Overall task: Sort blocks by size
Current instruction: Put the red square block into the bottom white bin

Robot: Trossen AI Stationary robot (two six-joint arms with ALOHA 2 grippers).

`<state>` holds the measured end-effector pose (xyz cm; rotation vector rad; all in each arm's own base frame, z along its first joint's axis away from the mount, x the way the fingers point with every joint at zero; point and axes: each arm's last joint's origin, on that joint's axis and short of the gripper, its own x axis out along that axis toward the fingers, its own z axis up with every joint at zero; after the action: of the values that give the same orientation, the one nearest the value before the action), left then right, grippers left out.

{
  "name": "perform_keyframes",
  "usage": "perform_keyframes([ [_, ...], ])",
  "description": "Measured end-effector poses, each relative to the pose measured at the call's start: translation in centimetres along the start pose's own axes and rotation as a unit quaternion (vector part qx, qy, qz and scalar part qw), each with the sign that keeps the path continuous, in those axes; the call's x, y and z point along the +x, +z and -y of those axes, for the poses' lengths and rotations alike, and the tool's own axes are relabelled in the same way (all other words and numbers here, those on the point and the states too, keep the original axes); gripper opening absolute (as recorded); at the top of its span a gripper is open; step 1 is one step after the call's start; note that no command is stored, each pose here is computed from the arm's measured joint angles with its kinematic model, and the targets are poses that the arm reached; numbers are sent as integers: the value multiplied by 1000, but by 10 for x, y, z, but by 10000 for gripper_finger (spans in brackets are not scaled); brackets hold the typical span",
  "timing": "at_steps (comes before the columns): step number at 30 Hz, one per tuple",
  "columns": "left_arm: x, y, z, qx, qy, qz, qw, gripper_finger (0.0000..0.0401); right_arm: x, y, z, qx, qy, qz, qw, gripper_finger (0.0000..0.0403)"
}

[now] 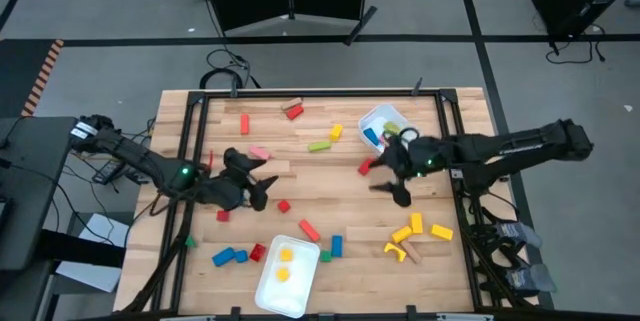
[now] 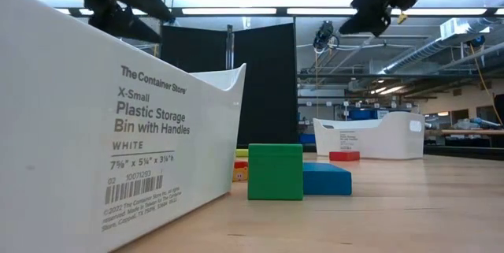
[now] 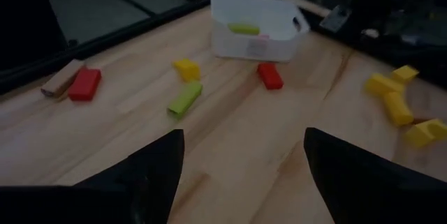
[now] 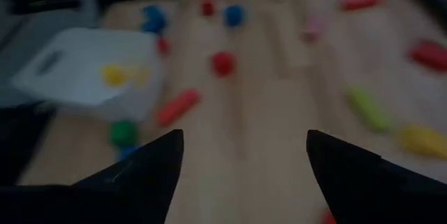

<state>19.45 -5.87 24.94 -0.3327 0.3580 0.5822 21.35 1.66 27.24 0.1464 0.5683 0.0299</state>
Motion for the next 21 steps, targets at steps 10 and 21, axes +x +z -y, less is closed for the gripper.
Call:
perform_keyframes([
  [10,23,2,-21,8,14,-89,996,271,22,0,-34,-38,103,15,994,309],
  [21,52,-34,-5,102,-20,-246,964,274,22,0,-33,-17,90,10,996,301],
])
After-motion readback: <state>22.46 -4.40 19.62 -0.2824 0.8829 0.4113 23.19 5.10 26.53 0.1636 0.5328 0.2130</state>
